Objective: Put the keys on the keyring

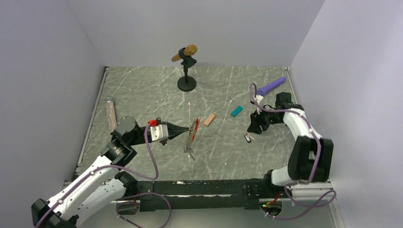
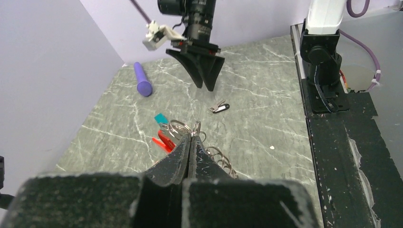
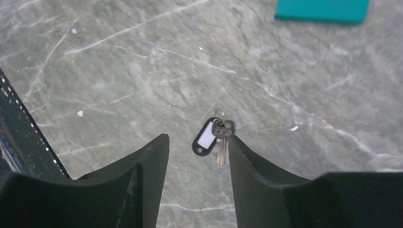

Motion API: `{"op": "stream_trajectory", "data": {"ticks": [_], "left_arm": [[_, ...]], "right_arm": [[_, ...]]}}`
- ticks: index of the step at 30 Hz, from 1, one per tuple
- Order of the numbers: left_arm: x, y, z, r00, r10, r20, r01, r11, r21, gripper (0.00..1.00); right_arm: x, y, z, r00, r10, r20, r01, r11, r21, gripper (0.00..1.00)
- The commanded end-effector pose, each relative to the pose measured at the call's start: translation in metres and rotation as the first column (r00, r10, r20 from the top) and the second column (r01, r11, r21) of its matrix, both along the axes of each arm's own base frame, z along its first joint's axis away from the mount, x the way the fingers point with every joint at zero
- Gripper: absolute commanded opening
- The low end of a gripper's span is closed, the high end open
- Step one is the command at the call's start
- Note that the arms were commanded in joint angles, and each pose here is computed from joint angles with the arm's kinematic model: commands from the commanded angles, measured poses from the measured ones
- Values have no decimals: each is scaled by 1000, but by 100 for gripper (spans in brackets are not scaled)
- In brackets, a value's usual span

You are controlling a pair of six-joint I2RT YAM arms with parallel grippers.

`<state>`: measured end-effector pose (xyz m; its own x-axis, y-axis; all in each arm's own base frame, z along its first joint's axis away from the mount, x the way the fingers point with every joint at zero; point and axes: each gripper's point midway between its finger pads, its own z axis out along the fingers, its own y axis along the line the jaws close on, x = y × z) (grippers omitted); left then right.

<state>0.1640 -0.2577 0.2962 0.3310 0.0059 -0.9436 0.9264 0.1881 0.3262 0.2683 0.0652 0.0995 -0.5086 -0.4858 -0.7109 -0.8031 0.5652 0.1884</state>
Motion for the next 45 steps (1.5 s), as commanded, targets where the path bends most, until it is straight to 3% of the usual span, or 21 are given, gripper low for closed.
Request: {"op": "stream_trajectory", "data": {"ticks": [1, 16, 34, 45], "left_arm": [[-6, 8, 7, 997, 6, 81, -5, 1000, -10, 0], [-10, 15, 13, 992, 26, 127, -25, 1000, -4, 0], [-9, 12, 8, 993, 14, 115, -15, 1000, 9, 0], [-9, 12, 8, 993, 11, 119, -12, 1000, 10, 0]], "right_arm": [[33, -13, -9, 988, -139, -61, 141, 990, 23, 52], [40, -18, -54, 993, -74, -90, 74, 997, -6, 51], [29, 5, -65, 983, 84, -163, -87, 996, -17, 46], [22, 5, -72, 975, 75, -209, -84, 996, -33, 44]]}}
